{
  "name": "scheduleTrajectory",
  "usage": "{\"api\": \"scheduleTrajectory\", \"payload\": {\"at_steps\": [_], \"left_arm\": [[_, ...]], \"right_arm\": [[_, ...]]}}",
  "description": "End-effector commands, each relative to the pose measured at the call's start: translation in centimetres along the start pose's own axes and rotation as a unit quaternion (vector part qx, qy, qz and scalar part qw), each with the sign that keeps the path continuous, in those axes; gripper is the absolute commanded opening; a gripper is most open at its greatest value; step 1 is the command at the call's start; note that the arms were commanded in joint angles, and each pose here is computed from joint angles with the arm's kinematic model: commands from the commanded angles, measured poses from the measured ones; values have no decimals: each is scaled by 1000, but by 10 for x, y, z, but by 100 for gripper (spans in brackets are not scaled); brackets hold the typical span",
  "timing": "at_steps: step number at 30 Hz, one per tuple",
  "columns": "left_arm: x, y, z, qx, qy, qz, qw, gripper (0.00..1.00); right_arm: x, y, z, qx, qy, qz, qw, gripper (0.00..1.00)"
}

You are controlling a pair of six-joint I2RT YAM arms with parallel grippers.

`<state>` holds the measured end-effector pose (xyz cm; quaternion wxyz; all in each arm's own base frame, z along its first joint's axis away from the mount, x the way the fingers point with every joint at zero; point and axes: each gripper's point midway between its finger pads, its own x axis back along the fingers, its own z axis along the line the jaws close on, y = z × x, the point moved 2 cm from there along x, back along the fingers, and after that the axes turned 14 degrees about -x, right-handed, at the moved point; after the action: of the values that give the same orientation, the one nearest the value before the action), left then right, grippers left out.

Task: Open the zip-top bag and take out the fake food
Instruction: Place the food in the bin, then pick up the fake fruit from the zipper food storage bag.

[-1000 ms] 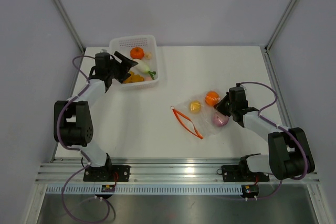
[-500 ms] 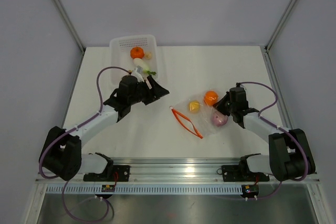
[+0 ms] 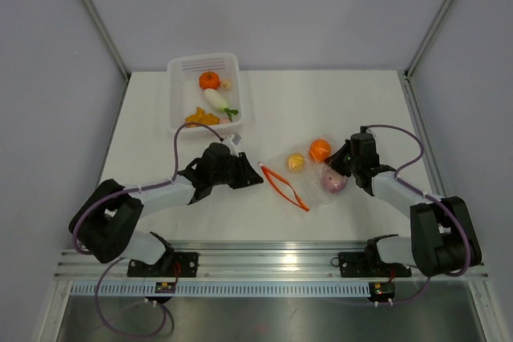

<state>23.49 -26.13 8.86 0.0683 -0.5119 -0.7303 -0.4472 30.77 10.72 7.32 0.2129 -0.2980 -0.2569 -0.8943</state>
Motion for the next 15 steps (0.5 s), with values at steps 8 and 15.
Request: {"api": "scheduleTrajectory", "payload": {"at_steps": [8,15], "left_arm": [[-37,-11,-48,-22,-73,9,997,24],[-49,-12,-55,-31,-71,18,997,23]], "right_arm": [[11,8,15,-24,53,-32,998,0],[13,8,17,-26,61,-31,997,0]]}}
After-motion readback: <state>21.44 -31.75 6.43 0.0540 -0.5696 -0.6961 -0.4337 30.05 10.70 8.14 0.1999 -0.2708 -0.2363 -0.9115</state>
